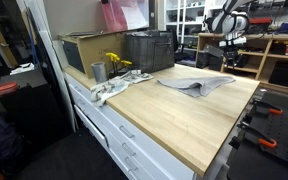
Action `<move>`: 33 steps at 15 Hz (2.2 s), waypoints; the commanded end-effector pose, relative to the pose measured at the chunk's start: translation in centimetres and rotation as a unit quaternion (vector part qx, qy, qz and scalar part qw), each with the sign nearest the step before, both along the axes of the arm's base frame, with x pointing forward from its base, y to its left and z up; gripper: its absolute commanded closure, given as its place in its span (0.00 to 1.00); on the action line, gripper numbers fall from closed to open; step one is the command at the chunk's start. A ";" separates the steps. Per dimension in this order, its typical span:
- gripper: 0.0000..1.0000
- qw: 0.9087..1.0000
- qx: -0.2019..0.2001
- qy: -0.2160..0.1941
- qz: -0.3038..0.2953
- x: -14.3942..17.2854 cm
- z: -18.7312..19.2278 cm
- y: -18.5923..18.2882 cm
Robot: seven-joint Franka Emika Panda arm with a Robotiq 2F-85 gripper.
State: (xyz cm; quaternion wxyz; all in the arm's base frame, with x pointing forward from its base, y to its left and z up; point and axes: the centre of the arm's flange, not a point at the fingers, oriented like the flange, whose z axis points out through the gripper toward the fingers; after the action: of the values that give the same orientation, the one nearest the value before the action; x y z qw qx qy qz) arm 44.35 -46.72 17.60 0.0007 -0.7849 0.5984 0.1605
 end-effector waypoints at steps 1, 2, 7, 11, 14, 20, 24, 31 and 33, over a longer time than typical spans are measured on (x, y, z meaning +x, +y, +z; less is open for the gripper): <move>0.32 0.999 -0.001 -0.033 0.017 1.7 4.1 3.0; 0.24 0.999 0.012 -0.042 0.024 2.8 5.0 3.9; 0.00 0.991 0.018 -0.079 0.103 8.9 7.0 10.0; 0.00 0.979 0.022 -0.102 0.174 14.0 7.2 15.3; 0.00 0.971 0.026 -0.116 0.208 17.4 7.6 18.6; 0.00 0.956 0.016 -0.125 0.267 22.1 6.7 23.5; 0.00 0.941 -0.008 -0.126 0.314 24.9 5.1 26.0; 0.00 0.912 -0.037 -0.145 0.382 29.4 2.0 31.6; 0.00 0.903 -0.035 -0.136 0.405 30.1 1.3 32.7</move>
State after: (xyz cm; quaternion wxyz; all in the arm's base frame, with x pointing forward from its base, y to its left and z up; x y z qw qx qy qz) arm 72.31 -14.62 19.55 0.0003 -0.9642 0.2644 0.0221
